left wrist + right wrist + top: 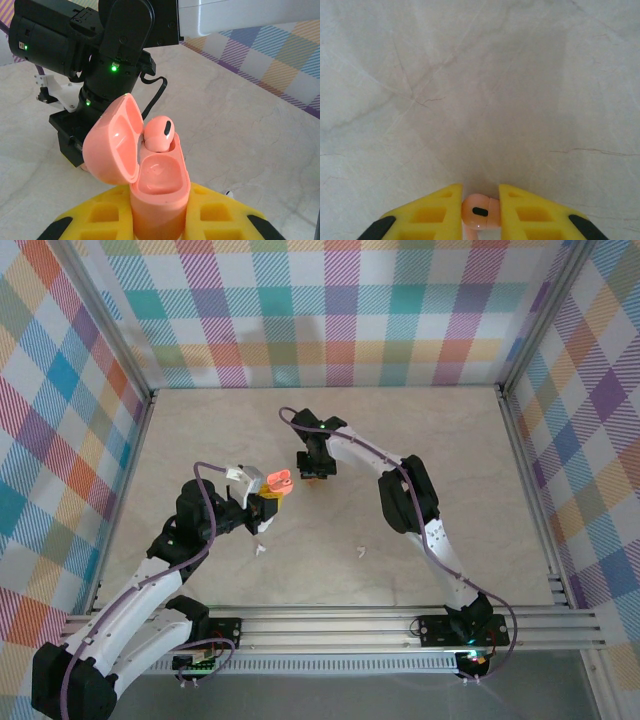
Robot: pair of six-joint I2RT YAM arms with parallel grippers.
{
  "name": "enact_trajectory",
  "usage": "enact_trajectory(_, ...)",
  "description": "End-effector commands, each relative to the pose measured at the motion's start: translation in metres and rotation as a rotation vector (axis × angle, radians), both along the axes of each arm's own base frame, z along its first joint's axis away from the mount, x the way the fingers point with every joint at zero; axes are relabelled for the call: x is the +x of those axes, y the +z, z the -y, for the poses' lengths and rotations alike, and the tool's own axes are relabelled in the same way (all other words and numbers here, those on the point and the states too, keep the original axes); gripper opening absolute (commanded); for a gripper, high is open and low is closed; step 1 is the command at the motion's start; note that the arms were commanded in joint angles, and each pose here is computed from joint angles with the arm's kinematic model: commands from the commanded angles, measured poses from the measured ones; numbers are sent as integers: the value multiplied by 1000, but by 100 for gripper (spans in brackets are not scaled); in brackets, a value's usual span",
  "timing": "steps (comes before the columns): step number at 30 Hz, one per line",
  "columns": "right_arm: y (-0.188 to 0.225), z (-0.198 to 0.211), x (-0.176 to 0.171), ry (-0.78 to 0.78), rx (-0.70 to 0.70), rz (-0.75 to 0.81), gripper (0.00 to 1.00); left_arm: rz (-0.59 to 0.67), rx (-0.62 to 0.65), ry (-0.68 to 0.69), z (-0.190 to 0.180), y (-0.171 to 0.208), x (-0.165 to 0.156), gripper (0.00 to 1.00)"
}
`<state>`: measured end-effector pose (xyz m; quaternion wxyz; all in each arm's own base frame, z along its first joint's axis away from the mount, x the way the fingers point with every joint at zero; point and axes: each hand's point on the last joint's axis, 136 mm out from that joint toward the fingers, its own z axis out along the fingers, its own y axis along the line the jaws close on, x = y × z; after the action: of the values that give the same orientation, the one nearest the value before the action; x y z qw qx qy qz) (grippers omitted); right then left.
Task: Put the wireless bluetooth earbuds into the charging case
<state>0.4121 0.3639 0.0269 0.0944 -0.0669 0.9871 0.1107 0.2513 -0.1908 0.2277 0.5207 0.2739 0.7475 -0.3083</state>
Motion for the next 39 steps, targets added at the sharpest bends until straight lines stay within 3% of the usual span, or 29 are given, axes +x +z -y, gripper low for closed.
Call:
enact_trajectory(1, 5, 5, -12, 43, -26, -9, 20, 22, -11, -10, -1, 7, -1, 0)
enact_trajectory(22, 50, 8, -16, 109, 37, 76, 18, -8, -44, 14, -3, 7, -2, 0)
enact_trajectory(39, 152, 45, -23, 90, 81, 323, 18, -63, -134, -49, 20, 31, 15, 0)
